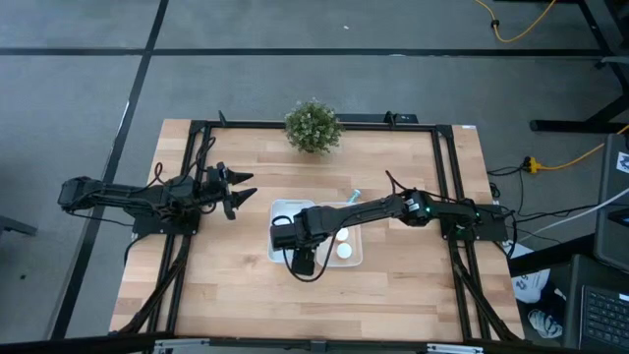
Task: Pick and place medicine bottles into bin by pill shape (circle, oval)
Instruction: Put the blue tablet bottle into the left white bin
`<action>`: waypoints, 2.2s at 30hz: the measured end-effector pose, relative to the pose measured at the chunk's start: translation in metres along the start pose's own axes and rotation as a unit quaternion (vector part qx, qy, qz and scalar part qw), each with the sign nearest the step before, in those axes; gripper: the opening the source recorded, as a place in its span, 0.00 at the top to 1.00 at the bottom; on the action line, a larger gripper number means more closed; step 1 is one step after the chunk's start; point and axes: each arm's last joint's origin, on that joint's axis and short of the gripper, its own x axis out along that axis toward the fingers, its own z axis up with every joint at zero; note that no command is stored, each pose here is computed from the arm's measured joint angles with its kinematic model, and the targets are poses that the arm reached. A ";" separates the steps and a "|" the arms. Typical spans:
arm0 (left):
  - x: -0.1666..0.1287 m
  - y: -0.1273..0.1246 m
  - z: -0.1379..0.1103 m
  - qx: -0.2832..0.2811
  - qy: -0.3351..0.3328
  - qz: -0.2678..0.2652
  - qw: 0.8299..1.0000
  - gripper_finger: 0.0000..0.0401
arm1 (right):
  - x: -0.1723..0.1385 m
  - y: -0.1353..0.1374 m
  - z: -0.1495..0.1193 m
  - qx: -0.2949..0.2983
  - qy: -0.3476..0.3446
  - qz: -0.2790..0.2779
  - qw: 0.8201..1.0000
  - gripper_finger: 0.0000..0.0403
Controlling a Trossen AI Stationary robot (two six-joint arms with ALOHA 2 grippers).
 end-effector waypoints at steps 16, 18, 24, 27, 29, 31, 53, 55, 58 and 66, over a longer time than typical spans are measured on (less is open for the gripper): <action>0.000 0.000 0.000 0.000 0.000 0.000 1.000 0.36 | -0.111 0.023 -0.055 0.018 -0.032 -0.137 0.990 0.51; 0.000 0.000 0.000 0.000 0.000 0.000 1.000 0.36 | -0.130 0.036 -0.073 0.020 -0.063 -0.167 0.984 0.51; 0.000 0.000 0.000 0.000 -0.001 0.000 1.000 0.36 | -0.147 0.060 -0.145 0.060 -0.080 -0.184 0.978 0.50; 0.000 0.000 0.000 0.000 -0.001 0.000 1.000 0.36 | -0.132 0.062 -0.173 0.129 -0.094 -0.166 0.973 0.49; 0.000 0.000 0.000 0.000 0.000 0.000 1.000 0.36 | -0.123 0.060 -0.193 0.166 -0.100 -0.153 0.969 0.49; 0.000 0.000 0.000 0.000 0.000 0.000 1.000 0.36 | -0.113 0.057 -0.210 0.193 -0.113 -0.136 0.965 0.49; 0.000 0.000 0.000 0.000 0.000 0.000 1.000 0.36 | -0.053 -0.126 -0.281 0.265 -0.281 -0.072 0.920 0.49; 0.000 0.000 0.000 0.000 0.000 0.000 1.000 0.36 | -0.050 -0.143 -0.281 0.261 -0.290 -0.075 0.918 0.49; 0.000 0.000 0.000 0.000 0.000 0.000 1.000 0.36 | -0.049 -0.166 -0.277 0.248 -0.311 -0.069 0.915 0.49; 0.000 0.000 0.000 0.000 0.000 0.000 1.000 0.36 | -0.042 -0.220 -0.267 0.175 -0.331 -0.022 0.927 0.49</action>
